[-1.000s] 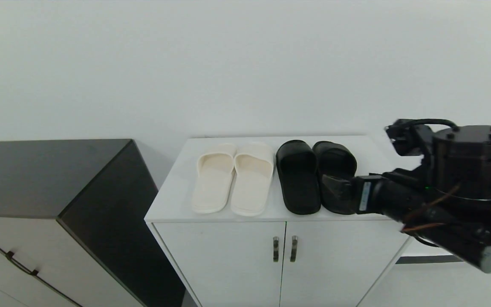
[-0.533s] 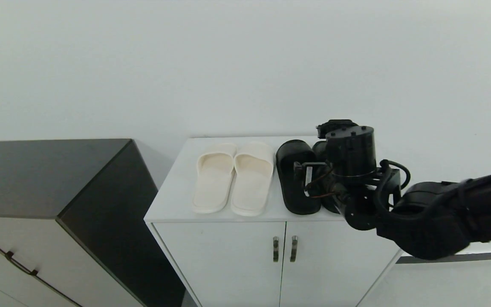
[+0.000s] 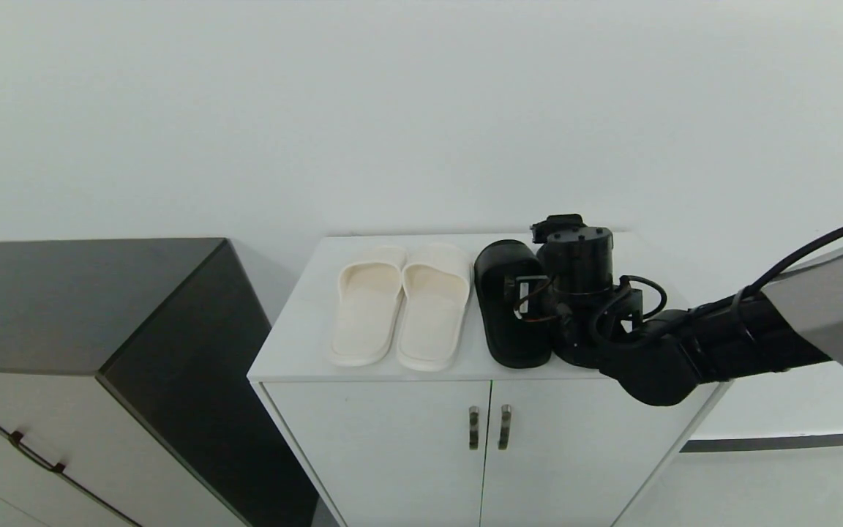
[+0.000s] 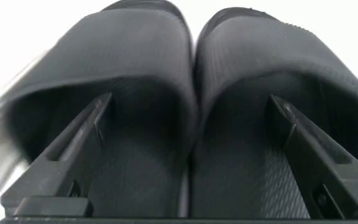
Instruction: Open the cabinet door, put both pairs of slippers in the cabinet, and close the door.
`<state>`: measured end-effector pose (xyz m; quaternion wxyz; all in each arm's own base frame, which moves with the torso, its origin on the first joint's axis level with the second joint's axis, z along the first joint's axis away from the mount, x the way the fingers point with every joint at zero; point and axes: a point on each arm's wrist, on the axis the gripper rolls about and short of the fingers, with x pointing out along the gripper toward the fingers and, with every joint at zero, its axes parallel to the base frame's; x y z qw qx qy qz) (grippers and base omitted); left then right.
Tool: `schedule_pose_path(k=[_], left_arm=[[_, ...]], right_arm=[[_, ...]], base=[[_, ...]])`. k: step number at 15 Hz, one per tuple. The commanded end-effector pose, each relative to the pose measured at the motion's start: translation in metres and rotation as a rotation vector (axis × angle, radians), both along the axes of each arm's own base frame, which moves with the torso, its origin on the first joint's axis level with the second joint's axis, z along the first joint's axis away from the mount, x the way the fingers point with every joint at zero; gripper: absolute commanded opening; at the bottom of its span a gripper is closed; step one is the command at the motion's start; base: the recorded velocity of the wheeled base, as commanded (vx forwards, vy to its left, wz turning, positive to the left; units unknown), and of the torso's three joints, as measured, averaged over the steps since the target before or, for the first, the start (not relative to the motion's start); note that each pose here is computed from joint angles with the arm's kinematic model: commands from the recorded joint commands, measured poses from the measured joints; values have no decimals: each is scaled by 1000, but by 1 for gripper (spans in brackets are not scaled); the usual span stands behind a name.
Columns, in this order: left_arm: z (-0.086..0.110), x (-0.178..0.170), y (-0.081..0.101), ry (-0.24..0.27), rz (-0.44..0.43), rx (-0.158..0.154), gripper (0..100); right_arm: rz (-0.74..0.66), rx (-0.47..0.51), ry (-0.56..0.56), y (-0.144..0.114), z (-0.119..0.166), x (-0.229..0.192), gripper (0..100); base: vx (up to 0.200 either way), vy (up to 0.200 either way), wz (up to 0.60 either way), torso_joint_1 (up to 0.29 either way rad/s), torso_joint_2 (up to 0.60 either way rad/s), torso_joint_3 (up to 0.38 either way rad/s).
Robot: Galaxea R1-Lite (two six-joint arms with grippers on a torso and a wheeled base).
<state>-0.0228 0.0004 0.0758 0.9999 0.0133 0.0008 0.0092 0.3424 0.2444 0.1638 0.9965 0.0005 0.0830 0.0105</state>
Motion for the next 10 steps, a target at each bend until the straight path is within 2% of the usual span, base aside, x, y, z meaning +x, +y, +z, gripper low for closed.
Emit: schedule_pose_path(k=[1,5,6,10], left_arm=[[0,0,0,0,-6,6,0],[0,0,0,0,-8,6,0],[0,0,0,2,-8,6,0],[0,0,0,0,-8,6,0]], right_arm=[[3,6,-9,-1,1,7,100],[-11,-2,-25,1,-3,25,100],[-16,-3,-24,2,-6,30,0],[-24,-6,-61,4,2,36,0]], base=[[0,0,0,0,0,0],[0,0,0,0,0,0],[0,0,0,0,0,0],[0,0,0,0,0,0]])
